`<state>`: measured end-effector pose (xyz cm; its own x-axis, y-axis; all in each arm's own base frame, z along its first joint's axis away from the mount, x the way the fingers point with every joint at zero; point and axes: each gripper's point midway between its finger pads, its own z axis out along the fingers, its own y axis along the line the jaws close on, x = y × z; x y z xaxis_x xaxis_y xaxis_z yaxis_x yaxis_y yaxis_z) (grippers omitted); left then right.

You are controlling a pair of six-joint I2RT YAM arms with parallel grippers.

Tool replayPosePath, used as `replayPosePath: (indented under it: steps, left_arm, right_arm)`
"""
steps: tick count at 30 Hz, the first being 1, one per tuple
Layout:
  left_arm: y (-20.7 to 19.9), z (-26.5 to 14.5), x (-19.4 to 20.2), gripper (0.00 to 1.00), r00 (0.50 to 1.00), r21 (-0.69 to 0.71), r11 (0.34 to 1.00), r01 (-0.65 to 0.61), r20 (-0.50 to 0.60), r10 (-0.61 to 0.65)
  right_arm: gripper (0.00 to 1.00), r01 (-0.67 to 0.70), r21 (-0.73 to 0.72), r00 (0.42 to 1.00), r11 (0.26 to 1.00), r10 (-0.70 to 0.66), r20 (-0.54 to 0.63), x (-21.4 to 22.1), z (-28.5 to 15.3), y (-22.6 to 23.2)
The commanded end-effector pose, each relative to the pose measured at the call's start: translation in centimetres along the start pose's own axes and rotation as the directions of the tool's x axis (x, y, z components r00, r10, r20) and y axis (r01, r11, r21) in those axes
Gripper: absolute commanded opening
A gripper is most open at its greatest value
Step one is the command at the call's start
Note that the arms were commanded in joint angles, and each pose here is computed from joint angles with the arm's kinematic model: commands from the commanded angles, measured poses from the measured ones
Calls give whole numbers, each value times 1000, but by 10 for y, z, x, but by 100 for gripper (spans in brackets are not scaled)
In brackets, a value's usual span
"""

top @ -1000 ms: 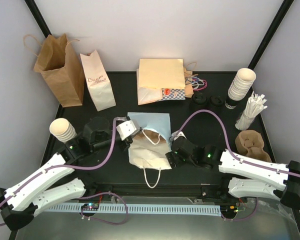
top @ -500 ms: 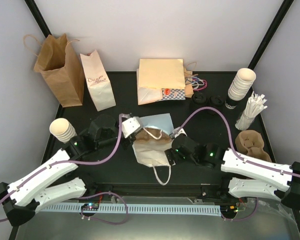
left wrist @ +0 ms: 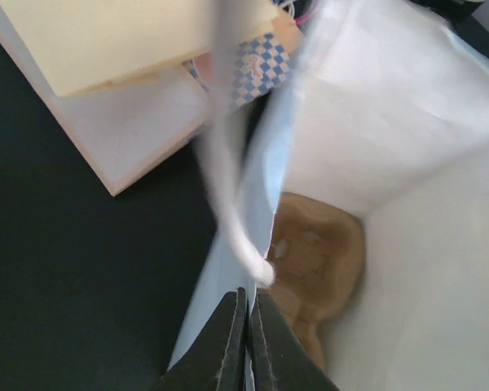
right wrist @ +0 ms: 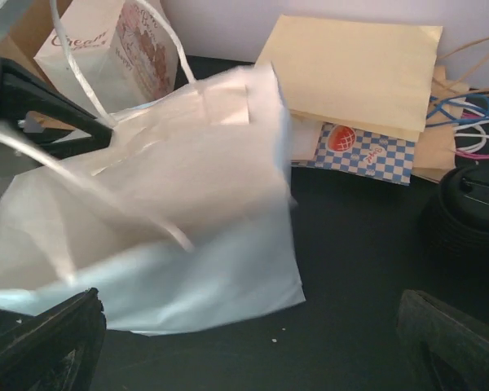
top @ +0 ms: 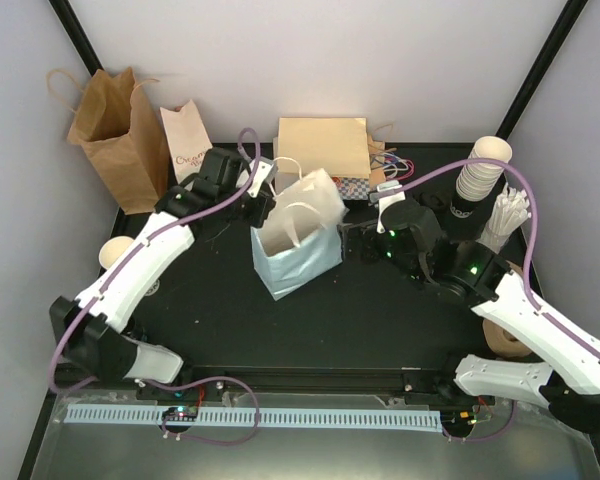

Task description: Pack the takeout coffee

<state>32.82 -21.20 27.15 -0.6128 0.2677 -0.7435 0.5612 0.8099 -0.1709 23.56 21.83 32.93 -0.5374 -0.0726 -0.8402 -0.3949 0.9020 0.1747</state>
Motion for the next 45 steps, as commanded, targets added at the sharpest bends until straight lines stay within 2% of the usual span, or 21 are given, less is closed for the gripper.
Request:
replayPosePath:
  steps: [1,3,5,8,12,15,19,25,27,29,33,38,41,45]
  left_arm:
    - [-16,4,6,6,993,117,990,81,-93,-70]
    - [-15,7,7,8,993,119,989,85,-88,-74]
    - [-10,7,6,15,993,99,990,100,-80,-92]
    - [-1,-2,-1,34,993,63,991,115,-47,-112]
    - [7,-29,-15,56,992,-8,994,108,65,-107]
    - [8,-56,-22,66,984,-35,995,90,160,-83]
    - [5,-80,-13,76,977,-44,994,99,196,-88]
    - [4,-103,18,80,977,-63,987,150,164,-138]
    - [9,-110,34,84,975,-102,977,189,139,-175]
    - [23,-115,55,91,964,-183,948,259,113,-241]
    - [34,-112,98,94,929,-246,896,370,85,-360]
    - [45,-110,124,94,890,-270,849,455,152,-429]
    - [62,-123,130,94,887,-367,807,462,187,-423]
    - [90,-148,128,83,903,-512,745,427,195,-384]
  right_arm:
    - [100,45,36,999,998,-45,-1,-1,-9,-12]
    - [100,49,49,999,998,-48,-5,1,-9,-15]
    - [100,48,57,999,997,-48,-12,3,-8,-17]
    - [100,44,73,999,996,-43,-14,6,-6,-20]
    - [100,42,114,999,993,-41,-14,10,-4,-28]
    - [100,40,145,999,989,-39,-11,14,1,-35]
    - [100,33,154,999,988,-31,-14,19,7,-42]
    - [100,7,169,1000,986,-5,-13,29,14,-53]
    - [100,12,180,1000,984,-9,-21,35,19,-56]
    - [100,23,190,999,981,-16,-38,43,24,-58]
    - [100,34,210,998,977,-24,-53,53,33,-62]
    - [100,22,195,999,981,-15,-36,57,36,-61]
    - [100,22,181,1000,983,-18,-24,56,33,-60]
    - [100,20,163,1000,986,-18,-17,58,30,-59]
